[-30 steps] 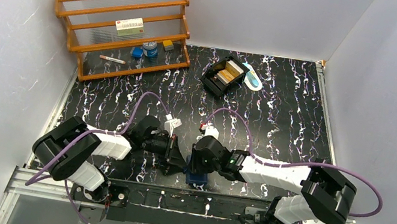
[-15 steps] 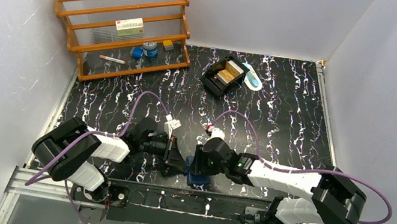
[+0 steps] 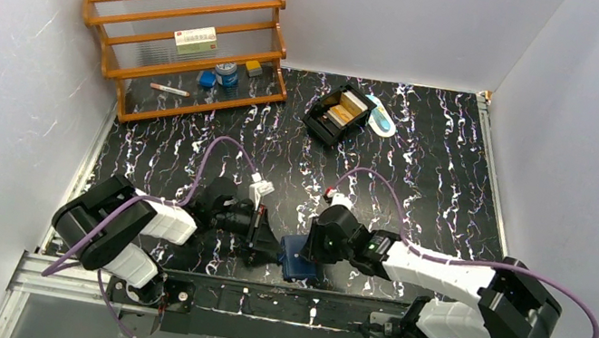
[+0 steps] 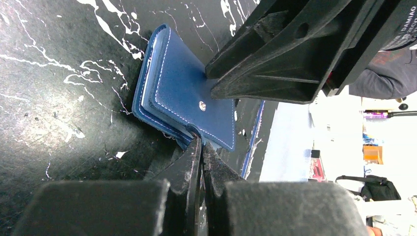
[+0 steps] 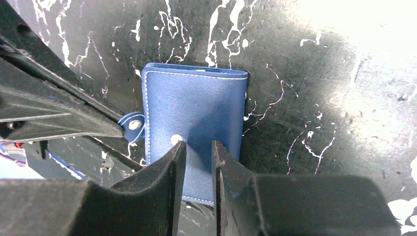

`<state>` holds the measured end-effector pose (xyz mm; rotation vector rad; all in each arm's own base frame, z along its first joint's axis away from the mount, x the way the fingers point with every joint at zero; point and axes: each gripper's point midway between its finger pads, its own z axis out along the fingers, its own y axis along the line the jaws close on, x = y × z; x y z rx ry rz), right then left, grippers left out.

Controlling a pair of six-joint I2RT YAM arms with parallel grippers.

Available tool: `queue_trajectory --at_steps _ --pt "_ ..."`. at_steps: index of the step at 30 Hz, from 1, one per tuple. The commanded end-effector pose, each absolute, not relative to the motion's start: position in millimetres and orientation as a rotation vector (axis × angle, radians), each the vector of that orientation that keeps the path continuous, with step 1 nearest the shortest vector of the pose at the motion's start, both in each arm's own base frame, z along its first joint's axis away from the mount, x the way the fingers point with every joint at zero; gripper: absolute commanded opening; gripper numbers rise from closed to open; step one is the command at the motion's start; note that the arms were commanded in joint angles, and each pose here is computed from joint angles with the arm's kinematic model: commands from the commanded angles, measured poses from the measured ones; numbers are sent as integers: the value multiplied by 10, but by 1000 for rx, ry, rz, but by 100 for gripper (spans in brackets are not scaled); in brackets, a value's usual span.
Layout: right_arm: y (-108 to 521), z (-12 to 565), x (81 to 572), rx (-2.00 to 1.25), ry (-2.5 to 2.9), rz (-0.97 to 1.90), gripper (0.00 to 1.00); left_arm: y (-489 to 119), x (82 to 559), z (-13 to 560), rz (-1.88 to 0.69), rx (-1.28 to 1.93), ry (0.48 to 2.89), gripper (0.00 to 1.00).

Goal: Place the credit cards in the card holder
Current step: Close the card holder at the center of the board.

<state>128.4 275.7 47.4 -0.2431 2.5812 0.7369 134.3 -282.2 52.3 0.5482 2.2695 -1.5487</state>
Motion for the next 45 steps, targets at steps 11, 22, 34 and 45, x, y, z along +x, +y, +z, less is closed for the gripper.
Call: queue_trajectory --at_steps 11,22,34,45 --pt "2869 280 1327 -359 2647 642 34 -2917 1277 821 -1649 759 2032 0" --pt "2772 157 1296 -367 2680 583 34 -2908 1191 871 -1692 808 1934 0" --pt "2879 356 1268 -352 2609 745 37 -2933 1303 703 -1693 608 2093 23" --pt "3251 926 1169 -439 2351 1276 43 -2823 1692 544 -1344 428 2308 18"
